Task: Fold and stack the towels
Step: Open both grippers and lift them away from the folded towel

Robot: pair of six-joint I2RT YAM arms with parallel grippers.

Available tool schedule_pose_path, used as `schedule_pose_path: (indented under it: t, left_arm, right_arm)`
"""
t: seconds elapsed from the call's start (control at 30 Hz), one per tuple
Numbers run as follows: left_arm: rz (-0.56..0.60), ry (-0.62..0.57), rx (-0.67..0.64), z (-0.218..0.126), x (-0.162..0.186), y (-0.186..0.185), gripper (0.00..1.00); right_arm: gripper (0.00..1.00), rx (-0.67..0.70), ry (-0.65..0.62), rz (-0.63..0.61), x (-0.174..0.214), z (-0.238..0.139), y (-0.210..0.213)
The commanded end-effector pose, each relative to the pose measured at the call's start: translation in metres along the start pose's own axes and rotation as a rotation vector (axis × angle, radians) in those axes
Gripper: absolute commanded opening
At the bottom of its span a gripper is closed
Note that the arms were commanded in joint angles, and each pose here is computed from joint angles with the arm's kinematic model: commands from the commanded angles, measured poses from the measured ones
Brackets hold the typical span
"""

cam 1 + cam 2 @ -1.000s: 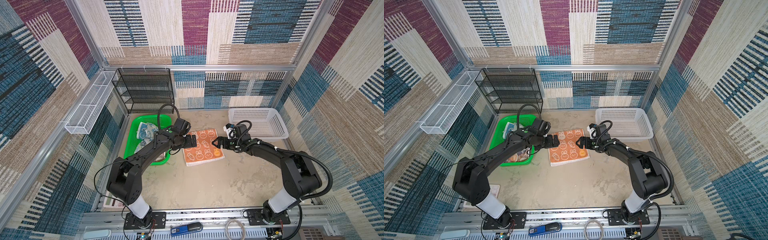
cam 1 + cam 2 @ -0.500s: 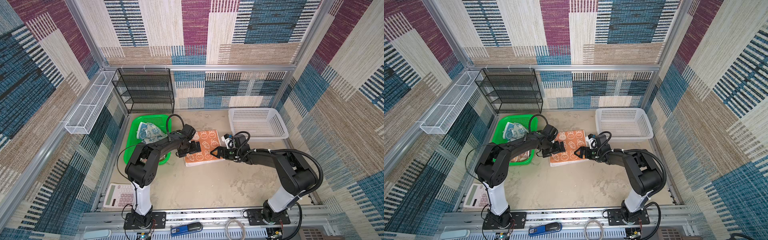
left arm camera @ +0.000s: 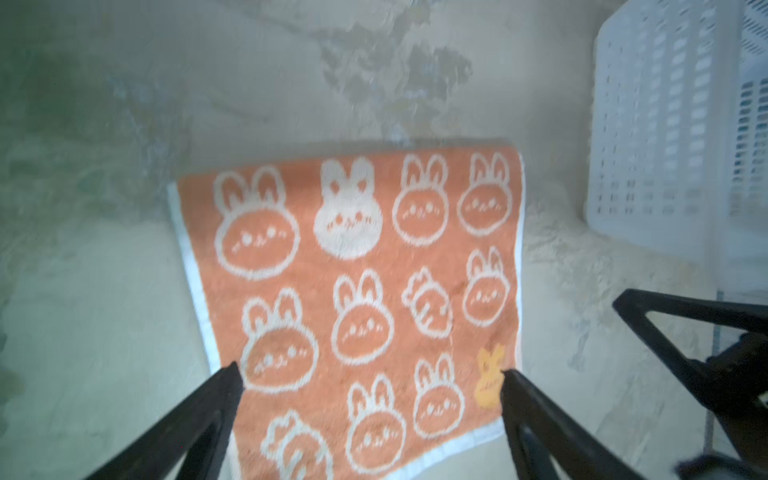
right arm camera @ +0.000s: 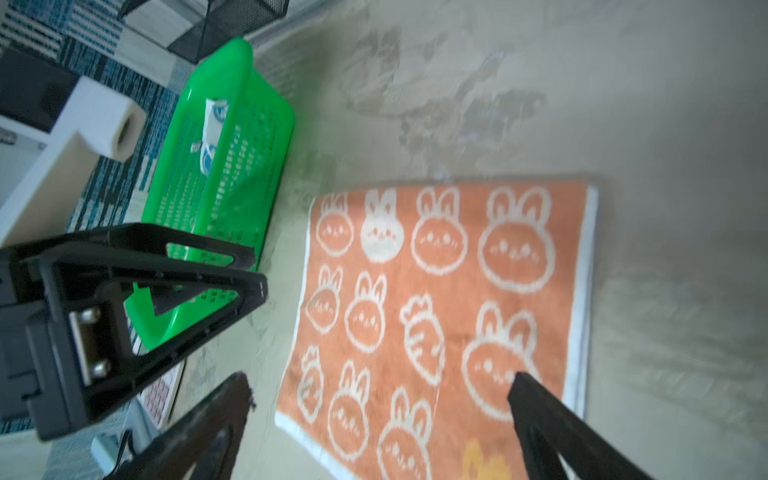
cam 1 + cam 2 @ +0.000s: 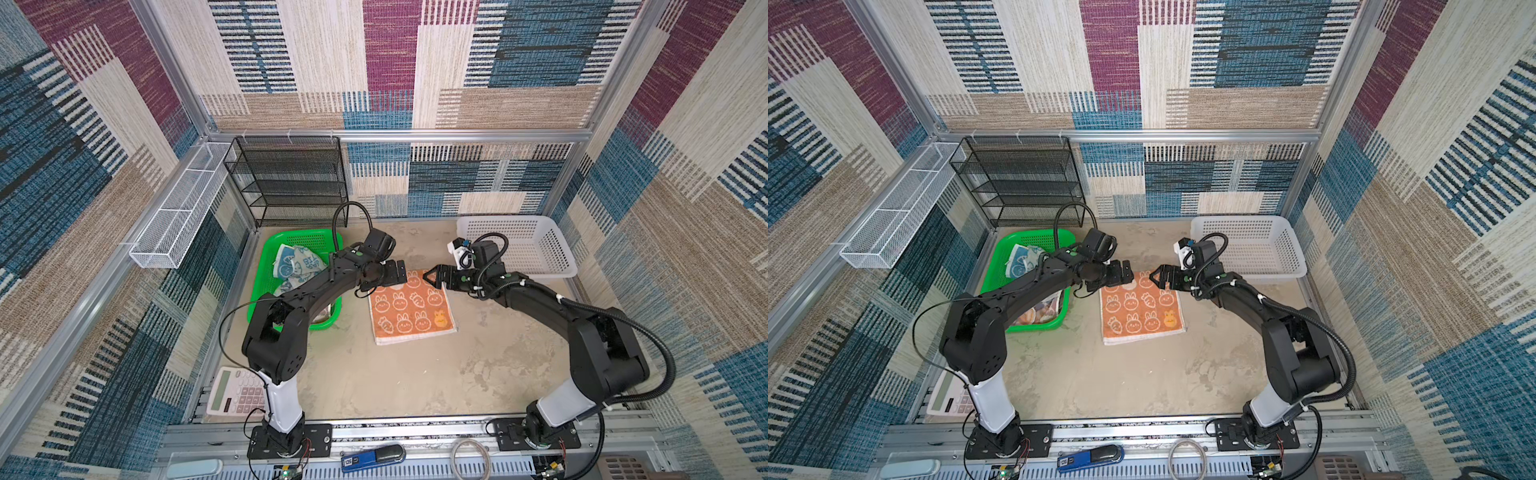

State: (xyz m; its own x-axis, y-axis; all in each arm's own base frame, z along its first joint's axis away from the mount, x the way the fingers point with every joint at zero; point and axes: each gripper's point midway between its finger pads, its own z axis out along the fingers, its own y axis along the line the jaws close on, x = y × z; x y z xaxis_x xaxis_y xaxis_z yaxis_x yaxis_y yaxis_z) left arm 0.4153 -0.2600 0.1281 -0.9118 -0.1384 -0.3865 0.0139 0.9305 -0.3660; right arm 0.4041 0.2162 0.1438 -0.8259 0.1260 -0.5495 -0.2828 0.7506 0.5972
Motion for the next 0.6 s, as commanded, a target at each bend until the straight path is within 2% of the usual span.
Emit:
schedule_pose_path:
  t: [0.0,0.13,0.3,0.57]
  left_arm:
    - [-0.056,0.079,-0.024,0.019,-0.008,0.015,1.0]
    - [-0.104,0.075,-0.055,0.041,-0.026,0.034,1.0]
    - [-0.156,0.105,-0.051,0.062,-0.025,0.054,1.0]
    - [-0.15,0.15,-0.117,0.084,-0.008,0.081,1.0]
  right_arm:
    - [0.99,0.038,0.011,0.018,-0.019,0.02,-0.016]
    - [0.99,0.002,0.029,0.073,-0.026,0.054,-0.027]
    - [0.99,-0.028,0.063,0.114,-0.02,0.082,-0.039]
    - [0.99,0.063,0.098,0.103,-0.009,0.094,-0.065]
